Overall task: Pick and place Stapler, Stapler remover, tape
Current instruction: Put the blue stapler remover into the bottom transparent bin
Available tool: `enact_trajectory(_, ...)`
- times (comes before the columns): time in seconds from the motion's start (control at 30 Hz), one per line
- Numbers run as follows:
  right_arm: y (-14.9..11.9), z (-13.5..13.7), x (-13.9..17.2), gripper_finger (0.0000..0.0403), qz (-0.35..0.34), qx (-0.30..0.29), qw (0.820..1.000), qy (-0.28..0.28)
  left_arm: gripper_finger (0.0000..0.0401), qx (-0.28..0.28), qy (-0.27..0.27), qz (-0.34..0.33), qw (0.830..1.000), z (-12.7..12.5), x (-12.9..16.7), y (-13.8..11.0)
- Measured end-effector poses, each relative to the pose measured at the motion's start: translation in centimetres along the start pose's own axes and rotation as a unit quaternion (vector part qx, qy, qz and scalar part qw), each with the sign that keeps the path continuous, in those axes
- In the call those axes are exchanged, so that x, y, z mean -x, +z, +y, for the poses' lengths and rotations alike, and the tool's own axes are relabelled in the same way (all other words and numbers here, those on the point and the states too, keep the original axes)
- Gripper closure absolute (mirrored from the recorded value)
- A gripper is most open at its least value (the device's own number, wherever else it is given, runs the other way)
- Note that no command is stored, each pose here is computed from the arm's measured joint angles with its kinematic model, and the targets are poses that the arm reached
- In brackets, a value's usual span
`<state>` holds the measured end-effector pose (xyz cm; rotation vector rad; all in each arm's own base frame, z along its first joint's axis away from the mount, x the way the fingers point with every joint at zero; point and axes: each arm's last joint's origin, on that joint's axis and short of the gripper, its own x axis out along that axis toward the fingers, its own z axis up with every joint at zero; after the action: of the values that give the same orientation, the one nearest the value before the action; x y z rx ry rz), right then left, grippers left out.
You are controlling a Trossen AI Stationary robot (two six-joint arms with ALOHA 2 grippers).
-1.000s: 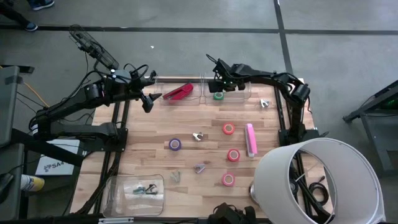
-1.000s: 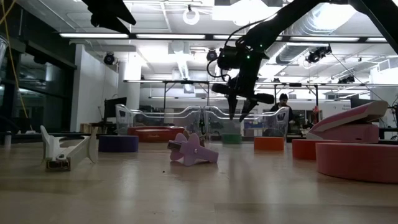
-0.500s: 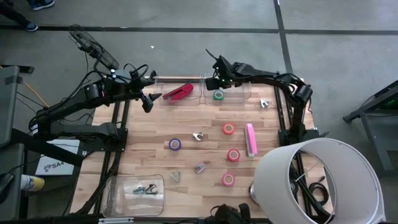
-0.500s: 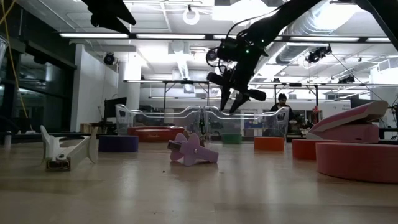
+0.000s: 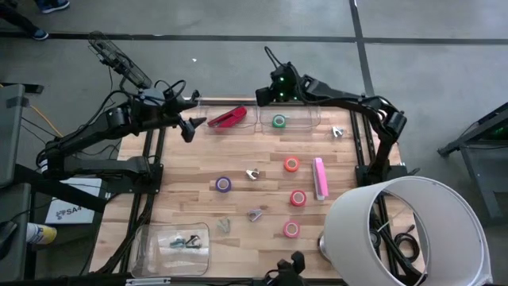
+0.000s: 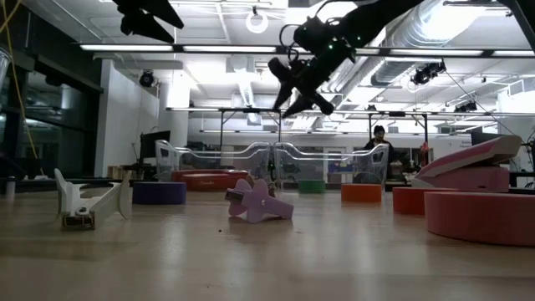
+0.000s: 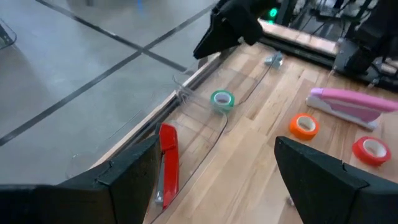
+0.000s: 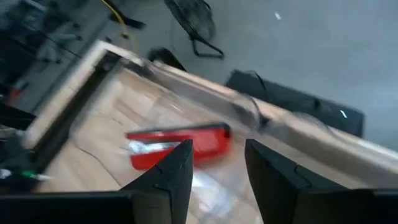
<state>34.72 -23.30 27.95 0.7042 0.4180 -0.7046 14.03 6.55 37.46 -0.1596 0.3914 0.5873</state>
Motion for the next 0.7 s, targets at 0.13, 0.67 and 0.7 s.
enact_trajectory(0.13, 0.4, 0.2, 0.2, 0.0265, -0.028, 0.014, 1.000, -0.006, 0.0091, -0.008, -0.013, -0.011, 1.000, 0.0, 0.3, 0.2)
enact_trajectory(0.67, 0.6, 1.1, 4.6, 0.0265, -0.024, -0.013, 0.948, -0.318, 0.0091, -0.107, -0.091, -0.063, 0.988, 0.0, 3.1, 0.2)
enact_trajectory(0.7, 0.7, 1.1, 5.1, 0.0265, -0.022, -0.016, 0.942, -0.334, 0.0091, -0.110, -0.097, -0.068, 0.987, 0.0, 3.3, 0.2)
